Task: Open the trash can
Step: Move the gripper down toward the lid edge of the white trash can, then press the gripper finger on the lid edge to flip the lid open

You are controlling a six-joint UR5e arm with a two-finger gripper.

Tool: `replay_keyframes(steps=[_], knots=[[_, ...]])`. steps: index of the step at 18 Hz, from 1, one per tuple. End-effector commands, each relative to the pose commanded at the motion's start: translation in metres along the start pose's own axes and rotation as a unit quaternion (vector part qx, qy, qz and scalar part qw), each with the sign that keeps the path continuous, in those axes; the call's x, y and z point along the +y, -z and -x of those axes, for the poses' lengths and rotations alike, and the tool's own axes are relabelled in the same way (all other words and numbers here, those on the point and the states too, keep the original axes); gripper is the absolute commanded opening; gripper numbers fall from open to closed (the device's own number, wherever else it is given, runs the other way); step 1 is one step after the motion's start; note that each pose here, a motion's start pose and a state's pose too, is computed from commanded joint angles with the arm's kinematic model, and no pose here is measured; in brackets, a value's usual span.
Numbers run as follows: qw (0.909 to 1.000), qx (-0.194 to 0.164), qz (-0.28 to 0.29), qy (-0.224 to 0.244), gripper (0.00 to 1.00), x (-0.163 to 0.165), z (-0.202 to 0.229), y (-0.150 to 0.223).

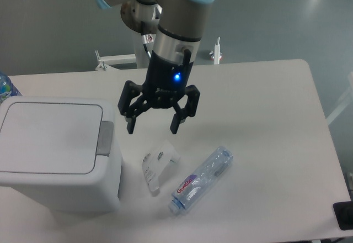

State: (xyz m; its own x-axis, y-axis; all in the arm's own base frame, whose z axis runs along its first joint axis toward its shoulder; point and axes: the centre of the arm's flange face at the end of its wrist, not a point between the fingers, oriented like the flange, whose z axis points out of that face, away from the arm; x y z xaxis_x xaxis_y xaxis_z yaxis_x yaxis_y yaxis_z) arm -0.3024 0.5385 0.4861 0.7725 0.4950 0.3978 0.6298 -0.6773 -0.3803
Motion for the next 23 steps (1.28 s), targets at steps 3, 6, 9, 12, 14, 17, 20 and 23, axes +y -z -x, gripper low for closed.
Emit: replay_keyframes(steps=[3, 6, 9, 12, 14, 17, 20, 23], knots=[[1.0, 0.001, 0.004, -0.001, 1.0, 0.002, -0.002, -0.005], [1.0, 0.001, 0.007, -0.001, 1.0, 0.004, -0.002, -0.007], [1.0, 0.002, 0.008, -0.004, 1.0, 0.006, -0.004, -0.01], [1.0, 0.002, 0.002, -0.009, 1.0, 0.008, -0.006, -0.014], [0.9999, 0.002, 0.003, -0.011, 1.0, 0.009, -0.008, -0.015], [0.9999, 0.002, 0.004, -0.011, 1.0, 0.009, -0.007, -0.017], [0.9999, 0.002, 0.006, -0.011, 1.0, 0.009, -0.007, -0.019], [0.9999, 0.002, 0.006, -0.011, 1.0, 0.009, -0.007, -0.019]])
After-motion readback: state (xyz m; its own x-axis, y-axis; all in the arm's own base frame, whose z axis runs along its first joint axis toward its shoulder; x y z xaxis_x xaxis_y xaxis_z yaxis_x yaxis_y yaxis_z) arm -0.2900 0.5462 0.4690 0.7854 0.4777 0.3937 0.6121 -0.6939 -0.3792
